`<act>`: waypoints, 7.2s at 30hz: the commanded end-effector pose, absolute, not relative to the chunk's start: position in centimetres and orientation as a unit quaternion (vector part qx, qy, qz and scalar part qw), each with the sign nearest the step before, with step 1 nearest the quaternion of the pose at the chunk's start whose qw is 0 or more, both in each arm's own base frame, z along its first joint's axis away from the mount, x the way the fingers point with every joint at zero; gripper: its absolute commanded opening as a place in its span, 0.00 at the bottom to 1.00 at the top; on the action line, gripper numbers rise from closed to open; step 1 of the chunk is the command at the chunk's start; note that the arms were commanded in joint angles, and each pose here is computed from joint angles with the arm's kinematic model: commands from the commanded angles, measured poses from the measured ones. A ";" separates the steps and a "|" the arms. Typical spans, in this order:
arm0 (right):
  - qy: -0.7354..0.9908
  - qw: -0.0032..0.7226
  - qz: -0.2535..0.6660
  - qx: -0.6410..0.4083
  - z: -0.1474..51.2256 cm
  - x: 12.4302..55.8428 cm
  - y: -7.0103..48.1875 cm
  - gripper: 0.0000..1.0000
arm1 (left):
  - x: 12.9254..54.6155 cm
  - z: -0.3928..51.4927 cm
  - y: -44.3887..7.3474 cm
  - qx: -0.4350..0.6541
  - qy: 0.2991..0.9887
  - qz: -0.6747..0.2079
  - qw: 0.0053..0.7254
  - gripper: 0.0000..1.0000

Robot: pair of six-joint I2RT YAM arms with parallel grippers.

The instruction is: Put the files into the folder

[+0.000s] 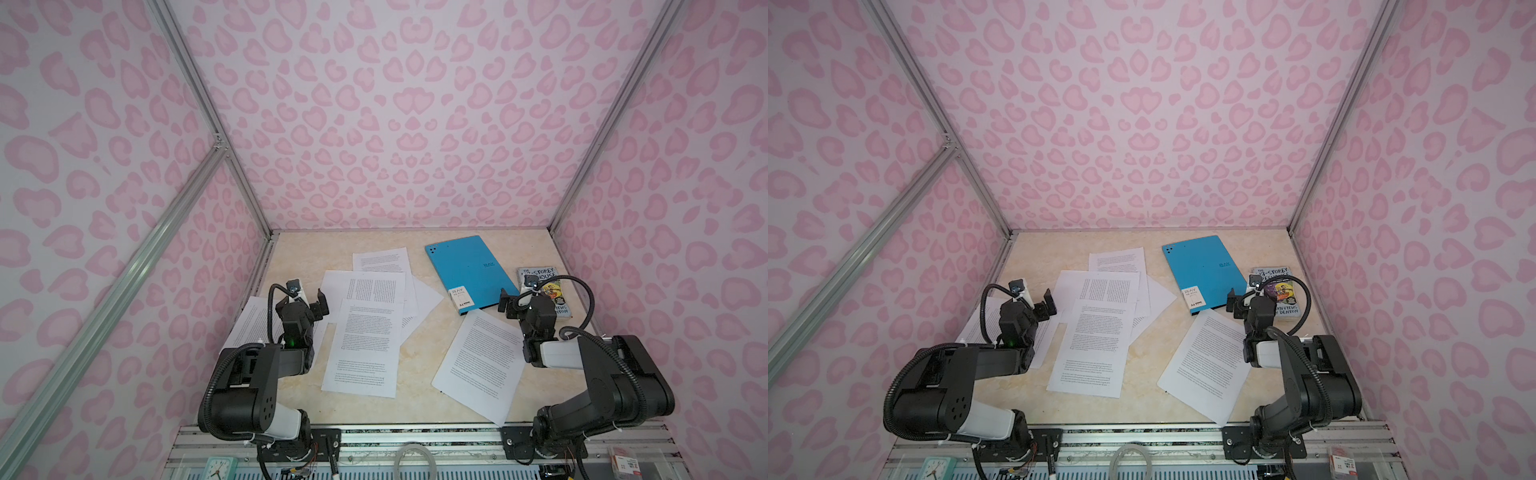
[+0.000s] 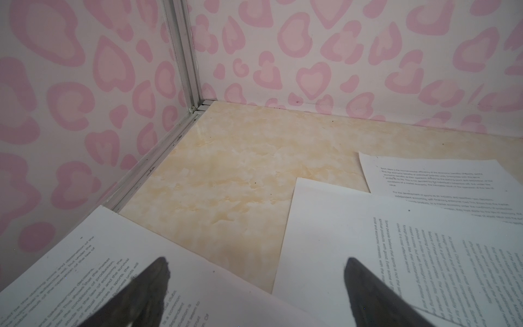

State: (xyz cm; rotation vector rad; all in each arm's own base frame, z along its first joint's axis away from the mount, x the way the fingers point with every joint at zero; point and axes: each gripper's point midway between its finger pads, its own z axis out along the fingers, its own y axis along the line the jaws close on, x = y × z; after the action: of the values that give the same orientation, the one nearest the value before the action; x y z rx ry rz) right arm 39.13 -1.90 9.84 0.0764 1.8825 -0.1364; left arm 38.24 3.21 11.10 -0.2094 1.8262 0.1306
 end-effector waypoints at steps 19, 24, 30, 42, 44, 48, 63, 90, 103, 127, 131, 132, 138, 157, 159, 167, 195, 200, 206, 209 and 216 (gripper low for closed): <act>0.834 0.404 0.155 0.343 15.8 40.1 -4.7 1.00 | 33.1 22.6 -3.2 -0.251 0.836 -0.178 0.454 0.98; 0.776 0.499 0.219 0.318 18.3 38.7 -3.1 1.00 | 30.3 22.3 -7.0 -0.186 0.845 -0.279 0.416 0.98; 0.813 0.458 0.228 0.277 16.3 35.3 1.3 1.00 | 26.2 23.2 -10.3 -0.097 0.847 -0.351 0.388 0.98; 0.880 0.340 0.235 0.233 7.2 31.8 8.3 1.00 | 22.8 25.4 -9.9 -0.026 0.840 -0.324 0.434 0.97; 0.885 0.332 0.242 0.219 6.6 32.2 8.9 1.00 | 23.0 24.7 -10.0 -0.029 0.845 -0.323 0.426 0.97; 0.891 0.315 0.254 0.207 5.5 33.2 9.9 1.00 | 23.0 24.7 -10.2 -0.023 0.846 -0.327 0.421 0.97; 0.910 0.291 0.240 0.172 2.8 37.8 11.1 0.99 | 22.8 24.6 -9.6 -0.031 0.845 -0.313 0.432 0.97; 0.751 0.367 0.472 0.280 8.2 43.1 9.4 0.78 | 22.6 24.6 -9.5 -0.034 0.844 -0.313 0.435 0.97; 0.659 0.435 0.544 0.283 11.3 45.6 8.8 0.55 | 22.6 24.5 -9.5 -0.035 0.844 -0.313 0.434 0.97; 0.648 0.454 0.542 0.282 10.5 51.2 10.1 0.16 | 22.8 24.1 -9.5 -0.038 0.848 -0.312 0.427 0.97; 0.658 0.474 0.522 0.264 13.4 50.8 10.6 0.02 | 22.9 24.1 -9.4 -0.039 0.848 -0.311 0.428 0.97; 0.661 0.482 0.515 0.256 14.6 50.7 10.7 0.00 | 22.9 24.1 -9.4 -0.039 0.848 -0.310 0.428 0.97; 0.693 0.484 0.485 0.222 20.0 50.4 12.1 0.00 | 22.8 24.2 -9.4 -0.039 0.847 -0.310 0.431 0.97; 0.816 0.528 0.181 0.147 22.7 41.9 10.3 0.00 | 22.3 24.7 -9.4 -0.037 0.840 -0.314 0.442 0.97; 0.820 0.529 0.165 0.139 22.7 41.4 10.4 0.00 | 22.3 24.7 -9.4 -0.037 0.839 -0.314 0.443 0.97; 0.832 0.539 0.082 0.105 21.6 39.5 11.1 0.00 | 22.2 24.8 -9.3 -0.038 0.838 -0.314 0.445 0.97; 0.828 0.541 -0.025 -0.145 16.0 31.0 22.6 0.61 | 22.2 24.9 -9.4 -0.037 0.836 -0.316 0.447 0.97; 0.824 0.529 -0.001 -0.203 15.9 30.1 27.0 0.79 | 22.2 24.8 -9.4 -0.038 0.837 -0.316 0.446 0.97; 0.829 0.502 0.059 -0.242 16.3 30.4 32.2 0.91 | 22.1 25.0 -9.3 -0.039 0.836 -0.314 0.449 0.97; 0.830 0.483 0.095 -0.261 16.9 30.5 34.8 0.95 | 22.1 25.1 -9.0 -0.042 0.835 -0.309 0.454 0.97; 0.820 0.472 0.176 -0.272 20.5 29.6 37.2 0.99 | 22.1 25.2 -8.6 -0.049 0.834 -0.300 0.461 0.97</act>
State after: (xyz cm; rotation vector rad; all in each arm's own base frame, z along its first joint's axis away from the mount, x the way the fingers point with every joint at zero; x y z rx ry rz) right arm 30.52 36.69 20.35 -0.6356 1.9805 0.3442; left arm 21.99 -8.81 25.18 -0.1090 2.0518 -0.7474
